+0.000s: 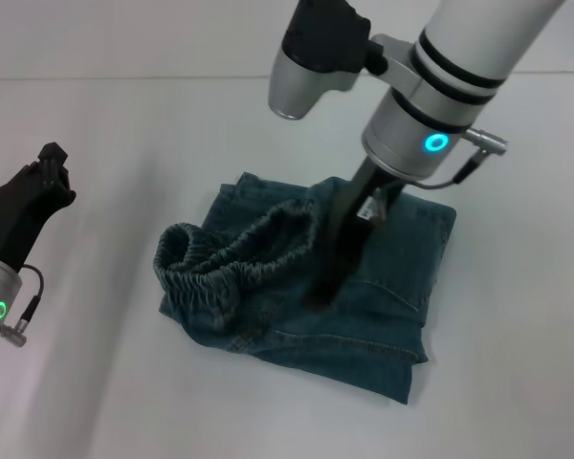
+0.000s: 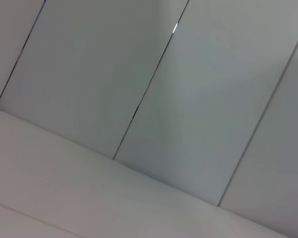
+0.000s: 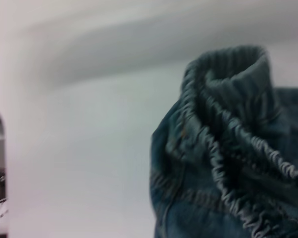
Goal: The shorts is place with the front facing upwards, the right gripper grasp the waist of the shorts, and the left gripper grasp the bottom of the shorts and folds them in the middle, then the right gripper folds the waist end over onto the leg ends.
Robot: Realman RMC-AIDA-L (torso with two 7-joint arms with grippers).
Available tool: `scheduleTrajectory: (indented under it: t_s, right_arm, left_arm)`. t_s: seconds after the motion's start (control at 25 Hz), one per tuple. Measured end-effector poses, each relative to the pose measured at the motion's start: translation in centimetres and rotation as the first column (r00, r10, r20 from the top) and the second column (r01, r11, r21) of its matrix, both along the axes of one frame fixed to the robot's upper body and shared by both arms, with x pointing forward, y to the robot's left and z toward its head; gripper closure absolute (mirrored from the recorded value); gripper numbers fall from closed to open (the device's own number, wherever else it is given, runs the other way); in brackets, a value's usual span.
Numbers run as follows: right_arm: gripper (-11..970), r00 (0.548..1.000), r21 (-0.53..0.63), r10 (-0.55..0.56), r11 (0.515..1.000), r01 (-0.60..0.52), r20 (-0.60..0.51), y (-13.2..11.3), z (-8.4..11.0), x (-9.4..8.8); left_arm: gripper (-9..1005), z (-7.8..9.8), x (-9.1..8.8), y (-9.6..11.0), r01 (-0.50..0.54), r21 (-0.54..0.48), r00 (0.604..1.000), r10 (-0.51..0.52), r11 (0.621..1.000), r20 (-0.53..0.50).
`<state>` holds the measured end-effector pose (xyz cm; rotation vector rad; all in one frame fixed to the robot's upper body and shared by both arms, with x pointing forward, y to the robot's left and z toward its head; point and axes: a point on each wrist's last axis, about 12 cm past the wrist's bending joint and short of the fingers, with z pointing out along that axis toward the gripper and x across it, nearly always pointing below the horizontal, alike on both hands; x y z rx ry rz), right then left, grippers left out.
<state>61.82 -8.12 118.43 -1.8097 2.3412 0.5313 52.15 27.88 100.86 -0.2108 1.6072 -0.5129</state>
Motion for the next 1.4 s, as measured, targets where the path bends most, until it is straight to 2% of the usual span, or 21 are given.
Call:
scheduleTrajectory:
  t_s: [0.32,0.48,0.8,0.96,1.04,1.16,1.24,1.4]
  right_arm:
    - [57,0.989,0.095,-0.083,0.993,0.072,0.125,2.2,0.2,1.5]
    - [58,0.981,0.155,-0.126,0.983,0.103,0.146,2.4,0.0,2.0]
    - [58,0.975,0.255,-0.195,0.953,0.163,0.108,-0.2,0.3,1.7]
    - [59,0.961,0.331,-0.266,0.916,0.227,0.077,-3.3,1.0,1.4]
    - [59,0.949,0.386,-0.311,0.883,0.267,0.056,-5.2,1.4,1.1]
    - [59,0.927,0.499,-0.374,0.804,0.322,0.005,-8.9,1.9,0.3]
    - [59,0.913,0.593,-0.407,0.728,0.345,-0.032,-11.8,2.0,-0.7]
    - [60,0.869,0.730,-0.486,0.562,0.389,-0.088,-17.4,0.8,-2.7]
  left_arm:
    - [973,0.0,-0.1,0.0,-0.005,-0.005,1.000,0.005,1.000,-0.001]
    - [973,0.1,0.0,0.3,-0.021,-0.010,1.000,0.021,1.000,0.007]
    - [972,0.3,0.0,1.2,-0.051,-0.010,0.999,0.051,0.999,0.016]
    - [972,0.4,0.1,1.7,-0.061,-0.013,0.998,0.061,0.998,0.021]
    - [971,0.6,0.2,2.0,-0.062,-0.023,0.998,0.063,0.998,0.022]
    - [971,0.7,0.2,2.4,-0.065,-0.031,0.998,0.066,0.997,0.024]
    - [971,0.7,0.2,2.5,-0.063,-0.033,0.998,0.064,0.997,0.024]
    - [970,1.1,0.1,3.3,0.018,-0.063,1.000,-0.018,0.998,0.006]
